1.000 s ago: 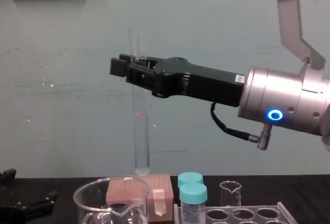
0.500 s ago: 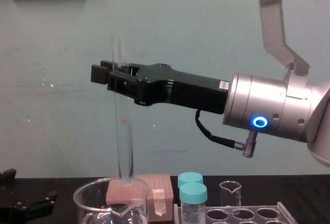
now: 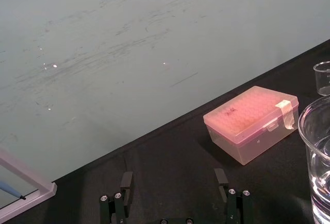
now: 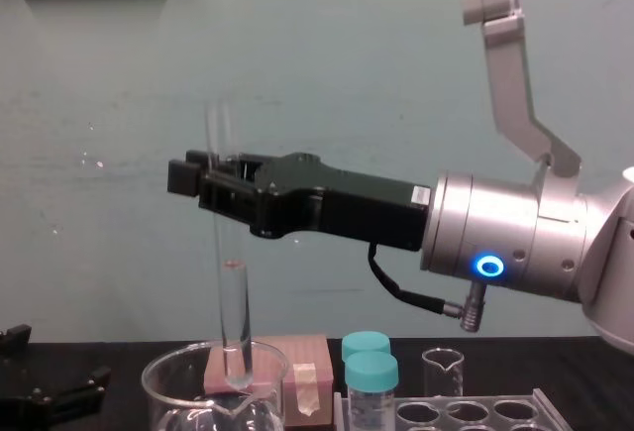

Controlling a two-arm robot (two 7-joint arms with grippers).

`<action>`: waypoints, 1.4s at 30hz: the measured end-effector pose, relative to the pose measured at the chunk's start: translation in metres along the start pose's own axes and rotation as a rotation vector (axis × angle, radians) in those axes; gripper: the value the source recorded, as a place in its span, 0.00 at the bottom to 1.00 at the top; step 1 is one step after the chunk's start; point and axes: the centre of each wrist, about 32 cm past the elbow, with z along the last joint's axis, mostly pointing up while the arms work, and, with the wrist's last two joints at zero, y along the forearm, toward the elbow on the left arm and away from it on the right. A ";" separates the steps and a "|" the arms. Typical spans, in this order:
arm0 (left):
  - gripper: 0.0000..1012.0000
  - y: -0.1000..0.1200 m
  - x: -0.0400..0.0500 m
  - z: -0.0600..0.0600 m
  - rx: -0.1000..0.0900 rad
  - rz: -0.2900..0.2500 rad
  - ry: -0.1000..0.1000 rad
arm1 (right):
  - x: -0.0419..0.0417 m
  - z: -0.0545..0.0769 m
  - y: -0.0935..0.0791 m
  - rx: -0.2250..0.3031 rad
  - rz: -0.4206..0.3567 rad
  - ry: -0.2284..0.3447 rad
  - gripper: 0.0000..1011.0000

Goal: Hold the test tube with one hand and immerse one end into the beaker, then return it to the test tube rack.

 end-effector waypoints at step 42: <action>0.99 0.000 0.0000 0.000 0.000 0.000 0.000 | -0.0060 -0.034 0.006 -0.041 -0.030 0.031 0.24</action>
